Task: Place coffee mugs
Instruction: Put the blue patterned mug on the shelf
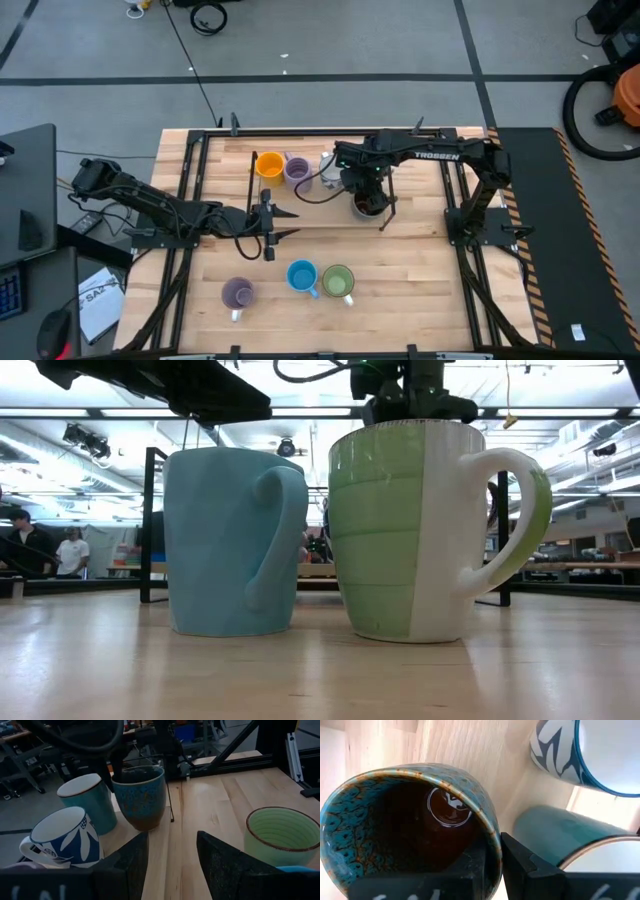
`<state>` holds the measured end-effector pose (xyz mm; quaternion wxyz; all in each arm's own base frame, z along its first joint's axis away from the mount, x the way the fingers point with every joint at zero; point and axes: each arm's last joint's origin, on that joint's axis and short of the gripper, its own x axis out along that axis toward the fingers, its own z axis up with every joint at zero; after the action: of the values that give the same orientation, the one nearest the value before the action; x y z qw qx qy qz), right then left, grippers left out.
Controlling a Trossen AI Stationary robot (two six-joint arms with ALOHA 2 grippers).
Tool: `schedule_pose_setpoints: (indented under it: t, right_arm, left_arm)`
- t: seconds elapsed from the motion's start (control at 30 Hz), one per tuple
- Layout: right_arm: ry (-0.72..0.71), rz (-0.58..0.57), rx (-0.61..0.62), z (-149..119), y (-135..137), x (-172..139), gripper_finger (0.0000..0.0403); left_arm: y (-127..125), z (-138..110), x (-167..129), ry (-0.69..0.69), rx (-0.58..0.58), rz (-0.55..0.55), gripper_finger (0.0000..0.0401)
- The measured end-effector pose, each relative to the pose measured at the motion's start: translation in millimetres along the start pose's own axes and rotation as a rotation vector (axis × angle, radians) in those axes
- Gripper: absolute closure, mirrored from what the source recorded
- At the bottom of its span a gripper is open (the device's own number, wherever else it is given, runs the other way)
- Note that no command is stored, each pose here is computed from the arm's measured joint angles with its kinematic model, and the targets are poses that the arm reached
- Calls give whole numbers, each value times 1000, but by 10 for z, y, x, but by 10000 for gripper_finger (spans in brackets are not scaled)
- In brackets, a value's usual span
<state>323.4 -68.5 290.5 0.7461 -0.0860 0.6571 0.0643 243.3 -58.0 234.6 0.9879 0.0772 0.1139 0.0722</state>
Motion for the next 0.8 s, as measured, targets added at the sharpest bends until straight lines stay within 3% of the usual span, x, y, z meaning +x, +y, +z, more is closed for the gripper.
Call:
schedule_pose_setpoints:
  t: [0.53, 0.8]
  right_arm:
    - [33, 23, 25, -81, -69, 103, 359]
    - [25, 28, 23, -79, -72, 101, 331]
  left_arm:
    - [0, 0, 0, 0, 0, 0, 227]
    - [0, 0, 0, 0, 0, 0, 227]
